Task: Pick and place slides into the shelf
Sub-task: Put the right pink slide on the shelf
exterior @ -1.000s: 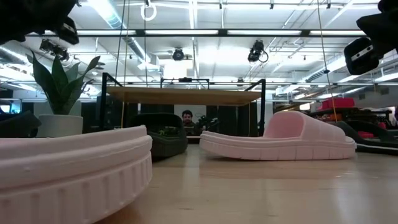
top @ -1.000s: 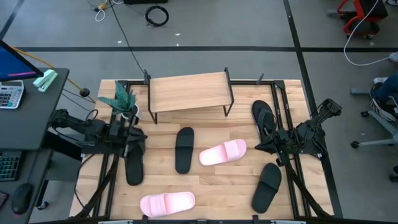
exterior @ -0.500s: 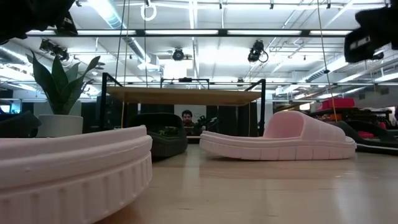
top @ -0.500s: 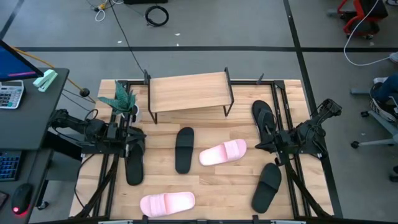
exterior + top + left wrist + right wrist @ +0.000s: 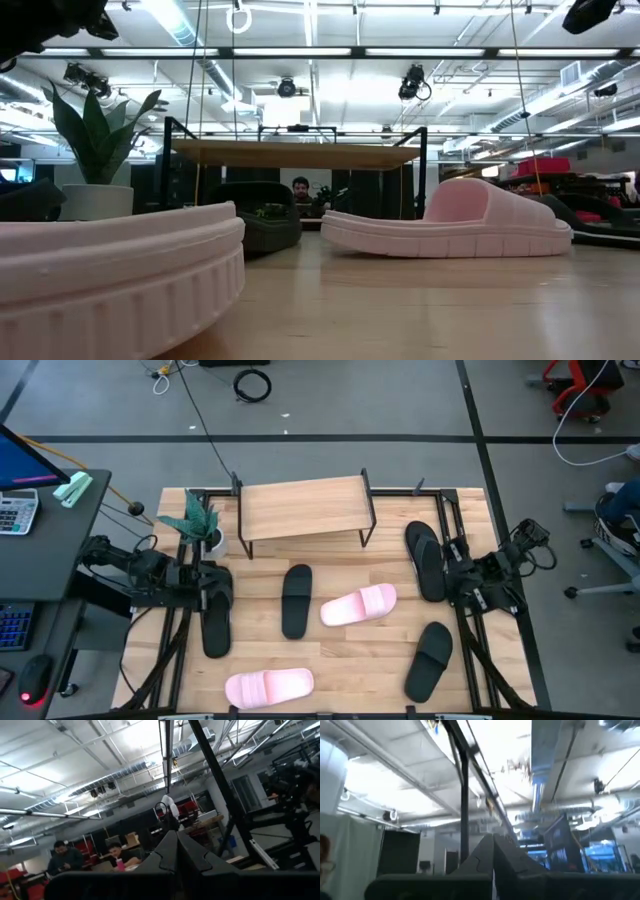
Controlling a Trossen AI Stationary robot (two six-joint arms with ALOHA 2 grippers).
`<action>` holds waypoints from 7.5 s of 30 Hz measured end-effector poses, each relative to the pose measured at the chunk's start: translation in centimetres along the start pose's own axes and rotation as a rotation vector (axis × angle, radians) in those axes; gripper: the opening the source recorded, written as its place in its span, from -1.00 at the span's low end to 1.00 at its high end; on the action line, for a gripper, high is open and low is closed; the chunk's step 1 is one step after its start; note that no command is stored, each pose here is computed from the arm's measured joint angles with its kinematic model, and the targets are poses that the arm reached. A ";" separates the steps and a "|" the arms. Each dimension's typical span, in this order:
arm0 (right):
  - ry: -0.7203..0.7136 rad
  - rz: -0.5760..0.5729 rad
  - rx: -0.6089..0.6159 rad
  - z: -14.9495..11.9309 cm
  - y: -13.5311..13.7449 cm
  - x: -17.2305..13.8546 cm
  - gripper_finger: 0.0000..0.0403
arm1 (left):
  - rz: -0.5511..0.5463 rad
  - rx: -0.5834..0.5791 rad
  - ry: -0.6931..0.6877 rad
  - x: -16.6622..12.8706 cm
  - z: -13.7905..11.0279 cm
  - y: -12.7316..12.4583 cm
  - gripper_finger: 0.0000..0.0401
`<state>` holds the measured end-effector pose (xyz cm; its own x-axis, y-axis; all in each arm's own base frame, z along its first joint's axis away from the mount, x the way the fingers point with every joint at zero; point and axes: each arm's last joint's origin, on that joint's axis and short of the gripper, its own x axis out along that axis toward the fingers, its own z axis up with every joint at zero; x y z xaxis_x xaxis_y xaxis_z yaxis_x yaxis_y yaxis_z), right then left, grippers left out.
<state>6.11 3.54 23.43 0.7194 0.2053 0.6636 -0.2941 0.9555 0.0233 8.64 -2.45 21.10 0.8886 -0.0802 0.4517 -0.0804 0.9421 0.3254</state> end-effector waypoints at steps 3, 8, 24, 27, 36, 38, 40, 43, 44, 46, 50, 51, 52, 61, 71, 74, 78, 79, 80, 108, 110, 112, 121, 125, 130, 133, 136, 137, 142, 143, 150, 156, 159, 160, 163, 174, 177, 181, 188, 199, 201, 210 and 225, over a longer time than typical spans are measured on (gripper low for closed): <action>-0.012 0.000 -0.132 0.3 0.0 0.1 -0.96 | 0.003 0.064 -0.004 0.0 0.0 0.0 -0.90; 0.110 -0.014 -0.247 -0.2 0.0 0.4 -0.96 | 0.014 0.140 -0.022 0.0 0.2 0.1 -0.89; 0.820 -0.288 -0.310 -1.6 1.5 11.1 -0.45 | 0.190 0.069 0.041 -0.1 0.3 0.8 -0.80; 0.955 -0.346 -0.280 -4.6 1.8 13.5 -0.34 | 0.190 0.068 0.040 -0.1 0.3 0.8 -0.79; 1.222 -0.554 -0.171 -14.8 2.4 17.5 -0.12 | 0.216 0.064 -0.002 -0.1 0.7 1.0 -0.85; 1.303 -0.583 -0.182 -16.7 2.6 17.7 -0.11 | 0.226 0.058 -0.019 -0.1 0.9 1.1 -0.86; 1.413 -0.593 -0.231 -18.2 2.8 17.5 -0.11 | 0.229 0.063 -0.023 -0.1 0.9 1.1 -0.86; 1.550 -0.644 -0.275 -19.5 2.9 17.0 -0.11 | 0.235 0.073 -0.031 -0.1 1.1 1.2 -0.83; 1.577 -0.688 -0.276 -19.8 2.9 16.8 -0.11 | 0.233 0.073 -0.028 -0.1 1.1 1.2 -0.83; 1.603 -0.798 -0.269 -20.4 2.7 16.2 -0.11 | 0.235 0.079 -0.030 -0.1 1.1 1.2 -0.81; 1.575 -0.960 -0.202 -20.8 2.4 15.4 -0.11 | 0.237 0.128 -0.025 -0.1 1.1 1.2 -0.81; 1.569 -0.979 -0.192 -20.9 2.2 15.2 -0.11 | 0.237 0.131 -0.026 -0.1 1.2 1.2 -0.82; 1.569 -0.993 -0.189 -20.9 2.2 14.9 -0.11 | 0.238 0.130 -0.027 -0.1 1.2 1.3 -0.83; 1.638 -1.051 -0.260 -20.7 1.4 13.2 -0.12 | 0.243 0.152 -0.030 -0.1 1.3 1.3 -0.84; 1.693 -1.103 -0.261 -20.9 1.1 11.0 -0.12 | 0.243 0.145 -0.032 -0.1 1.3 1.3 -0.86; 1.712 -1.110 -0.277 -20.8 1.1 10.4 -0.13 | 0.243 0.144 -0.033 -0.1 1.3 1.3 -0.88; 1.728 -1.112 -0.288 -20.8 1.0 10.2 -0.25 | 0.243 0.144 -0.033 -0.1 1.3 1.3 -0.91; 1.729 -1.112 -0.287 -20.8 1.0 10.2 -0.31 | 0.243 0.144 -0.033 -0.1 1.3 1.3 -0.91; 1.729 -1.112 -0.287 -20.8 1.0 10.2 -0.38 | 0.243 0.144 -0.033 -0.1 1.3 1.3 -0.91; 1.400 -0.730 -1.017 -7.2 -7.5 21.4 -0.96 | 0.284 0.119 -0.094 -0.3 2.0 1.7 -0.92; 1.407 -0.690 -1.029 -6.8 -10.4 21.7 -0.96 | 0.289 0.115 -0.101 -0.3 2.0 1.8 -0.94; 1.385 -0.675 -1.043 -6.1 -13.1 21.7 -0.96 | 0.294 0.112 -0.109 -0.3 2.1 1.8 -0.95; 1.419 -0.597 -0.926 -4.1 -22.8 17.9 -0.95 | 0.310 0.111 -0.132 -0.4 2.3 2.0 -0.90; 1.455 -0.636 -0.866 -4.1 -25.3 16.1 -0.96 | 0.310 0.112 -0.131 -0.4 2.3 2.0 -0.88; 1.460 -0.578 -0.807 -5.1 -27.0 15.2 -0.85 | 0.314 0.112 -0.137 -0.4 2.4 2.0 -0.91; 1.502 -0.591 -0.779 -5.9 -28.0 14.3 -0.80 | 0.315 0.111 -0.139 -0.4 2.4 2.0 -0.94; 1.514 -0.598 -0.777 -6.3 -28.4 14.1 -0.76 | 0.316 0.111 -0.140 -0.4 2.4 2.0 -0.95; 1.515 -0.598 -0.778 -6.4 -28.4 14.1 -0.76 | 0.316 0.111 -0.140 -0.4 2.4 2.0 -0.95; 1.503 -0.603 -0.786 -6.1 -28.3 14.2 -0.68 | 0.316 0.110 -0.140 -0.4 2.4 2.0 -0.91; 1.502 -0.605 -0.785 -6.0 -28.2 14.2 -0.65 | 0.316 0.110 -0.140 -0.4 2.4 2.0 -0.91; 1.487 -0.621 -0.769 -5.7 -27.9 14.3 -0.41 | 0.316 0.107 -0.140 -0.4 2.4 2.0 -0.94; 1.474 -0.589 -0.756 -5.9 -27.9 14.4 -0.36 | 0.316 0.106 -0.141 -0.4 2.4 2.0 -0.95; 1.442 -0.585 -0.772 -5.8 -27.9 14.7 -0.37 | 0.317 0.106 -0.142 -0.4 2.4 2.0 -0.91; 1.428 -0.578 -0.774 -5.8 -27.9 14.8 -0.37 | 0.316 0.106 -0.142 -0.4 2.4 2.0 -0.90; 1.378 -0.526 -0.761 -5.8 -27.9 15.1 -0.37 | 0.317 0.107 -0.141 -0.4 2.4 2.0 -0.89; 1.394 -0.552 -0.759 -5.6 -28.1 14.8 -0.37 | 0.316 0.108 -0.141 -0.4 2.4 2.0 -0.95; 1.394 -0.543 -0.759 -5.8 -27.9 15.0 -0.37 | 0.316 0.108 -0.141 -0.4 2.4 2.0 -0.92; 1.415 -0.544 -0.752 -5.9 -27.8 14.9 -0.37 | 0.316 0.108 -0.141 -0.4 2.4 2.0 -0.90; 1.481 -0.599 -0.763 -5.9 -27.8 14.4 -0.37 | 0.317 0.108 -0.141 -0.4 2.4 2.0 -0.96; 1.493 -0.628 -0.765 -5.5 -28.6 13.7 -0.37 | 0.316 0.107 -0.141 -0.4 2.4 2.0 -0.92; 1.497 -0.634 -0.762 -5.6 -28.9 13.5 -0.37 | 0.316 0.107 -0.141 -0.4 2.4 2.0 -0.94; 1.509 -0.630 -0.738 -6.8 -29.9 12.9 -0.41 | 0.326 0.105 -0.155 -0.5 2.5 2.1 -0.91; 1.556 -0.788 -0.770 -5.7 -29.6 12.6 -0.83 | 0.327 0.119 -0.152 -0.5 2.5 2.1 -0.95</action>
<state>27.51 -20.90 26.83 0.5077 -0.6984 -0.5044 0.3244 0.6974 -0.6390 6.90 -1.27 23.66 0.7306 0.1626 0.6632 -0.4087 0.8822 0.2339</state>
